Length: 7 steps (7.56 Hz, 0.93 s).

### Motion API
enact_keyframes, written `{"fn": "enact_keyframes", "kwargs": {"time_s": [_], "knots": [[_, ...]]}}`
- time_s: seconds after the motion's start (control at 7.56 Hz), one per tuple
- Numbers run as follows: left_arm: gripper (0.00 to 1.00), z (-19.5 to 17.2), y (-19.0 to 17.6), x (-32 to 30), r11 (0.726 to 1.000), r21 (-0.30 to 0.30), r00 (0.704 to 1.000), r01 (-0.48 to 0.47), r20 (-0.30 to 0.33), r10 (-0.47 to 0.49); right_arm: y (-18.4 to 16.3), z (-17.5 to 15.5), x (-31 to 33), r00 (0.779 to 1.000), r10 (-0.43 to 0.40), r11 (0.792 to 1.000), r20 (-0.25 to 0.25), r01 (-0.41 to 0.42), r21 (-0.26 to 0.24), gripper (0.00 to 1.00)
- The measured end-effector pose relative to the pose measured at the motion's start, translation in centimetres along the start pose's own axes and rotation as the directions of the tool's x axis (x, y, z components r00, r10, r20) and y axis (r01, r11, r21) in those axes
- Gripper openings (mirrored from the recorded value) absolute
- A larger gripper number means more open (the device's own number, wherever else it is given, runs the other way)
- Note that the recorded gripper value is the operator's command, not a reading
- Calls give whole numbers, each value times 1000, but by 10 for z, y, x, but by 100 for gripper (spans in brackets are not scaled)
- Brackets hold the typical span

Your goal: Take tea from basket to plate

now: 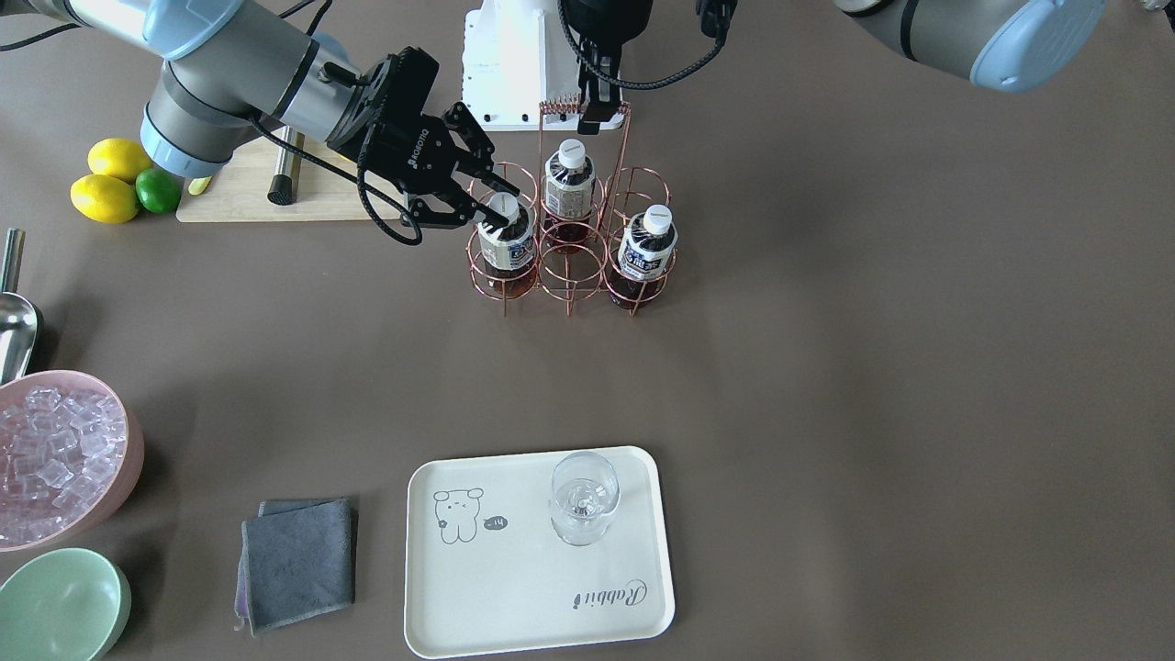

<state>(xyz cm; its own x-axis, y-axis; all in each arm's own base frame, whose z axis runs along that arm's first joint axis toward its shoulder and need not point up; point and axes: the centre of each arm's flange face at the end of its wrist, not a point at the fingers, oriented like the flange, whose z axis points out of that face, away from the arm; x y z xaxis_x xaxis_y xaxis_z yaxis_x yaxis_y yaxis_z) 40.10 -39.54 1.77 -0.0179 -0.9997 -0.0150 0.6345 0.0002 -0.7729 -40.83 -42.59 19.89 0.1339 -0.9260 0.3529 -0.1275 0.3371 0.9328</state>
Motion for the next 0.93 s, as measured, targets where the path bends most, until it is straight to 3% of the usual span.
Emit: {"fn": "enact_keyframes", "kwargs": {"time_s": [0.4,0.93], "knots": [[0,2,-1,0,1000,4,1000,2,1,-2,-28,-26,1,1000,17,999,-10,-17,-31,0],[0,-6,-2,-2,1000,-2,1000,5,-5,-5,-106,-107,38,999,40,997,-12,-41,-68,0]]}}
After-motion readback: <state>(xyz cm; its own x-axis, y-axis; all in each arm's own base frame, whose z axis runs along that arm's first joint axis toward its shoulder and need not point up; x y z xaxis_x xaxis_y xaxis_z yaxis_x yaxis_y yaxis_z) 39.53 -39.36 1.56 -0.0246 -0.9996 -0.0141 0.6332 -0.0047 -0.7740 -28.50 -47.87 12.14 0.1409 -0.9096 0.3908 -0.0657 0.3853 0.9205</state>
